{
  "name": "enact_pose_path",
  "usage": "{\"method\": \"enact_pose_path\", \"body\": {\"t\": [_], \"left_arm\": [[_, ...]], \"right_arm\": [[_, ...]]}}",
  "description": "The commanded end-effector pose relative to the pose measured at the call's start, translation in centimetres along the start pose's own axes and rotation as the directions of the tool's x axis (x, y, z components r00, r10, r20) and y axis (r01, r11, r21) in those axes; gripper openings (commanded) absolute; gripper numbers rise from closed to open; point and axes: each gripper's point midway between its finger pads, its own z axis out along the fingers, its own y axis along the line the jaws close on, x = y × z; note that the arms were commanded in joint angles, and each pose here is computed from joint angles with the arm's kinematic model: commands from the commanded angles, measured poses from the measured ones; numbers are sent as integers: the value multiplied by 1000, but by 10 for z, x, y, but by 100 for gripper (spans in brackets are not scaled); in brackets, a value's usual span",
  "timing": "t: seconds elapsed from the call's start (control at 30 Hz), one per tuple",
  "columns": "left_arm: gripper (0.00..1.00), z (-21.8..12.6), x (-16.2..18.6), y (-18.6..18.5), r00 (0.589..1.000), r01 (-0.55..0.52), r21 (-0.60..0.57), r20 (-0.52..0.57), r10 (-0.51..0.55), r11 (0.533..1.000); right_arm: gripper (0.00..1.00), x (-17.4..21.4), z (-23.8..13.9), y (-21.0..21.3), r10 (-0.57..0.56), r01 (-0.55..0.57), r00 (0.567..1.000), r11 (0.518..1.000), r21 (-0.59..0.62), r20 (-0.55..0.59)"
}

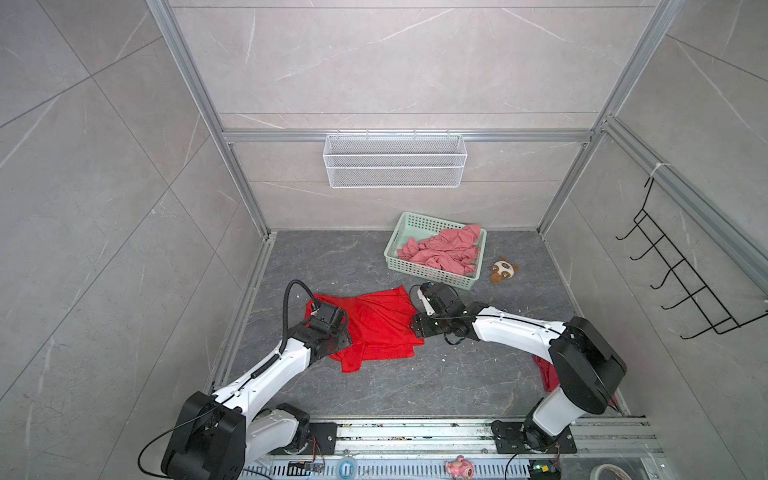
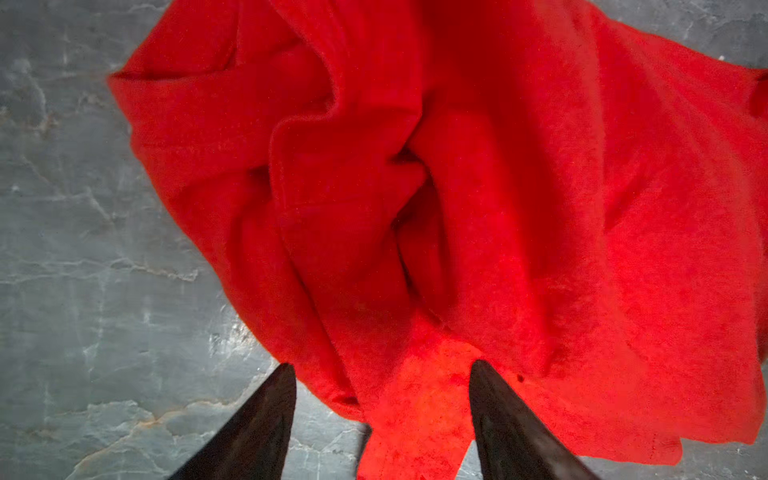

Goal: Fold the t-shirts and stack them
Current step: 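Grasp the red t-shirt hem with both grippers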

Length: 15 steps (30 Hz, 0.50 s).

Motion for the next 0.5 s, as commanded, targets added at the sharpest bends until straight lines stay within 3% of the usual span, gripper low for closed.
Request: {"method": "enact_pose_path", "body": {"t": [0.0, 0.17, 0.47], "left_arm": [[68, 1, 2, 5, 998, 56, -19, 5, -56, 998], [61, 13, 4, -11, 997, 78, 59, -11, -78, 995], [51, 26, 4, -13, 992, 129, 48, -21, -128, 991]], "right_arm": [[74, 2, 10, 8, -2, 1, 1000, 1000, -30, -4], [74, 11, 17, 6, -13, 13, 1000, 1000, -11, -26], [73, 14, 35, 14, -126, 125, 992, 990, 60, 4]]}}
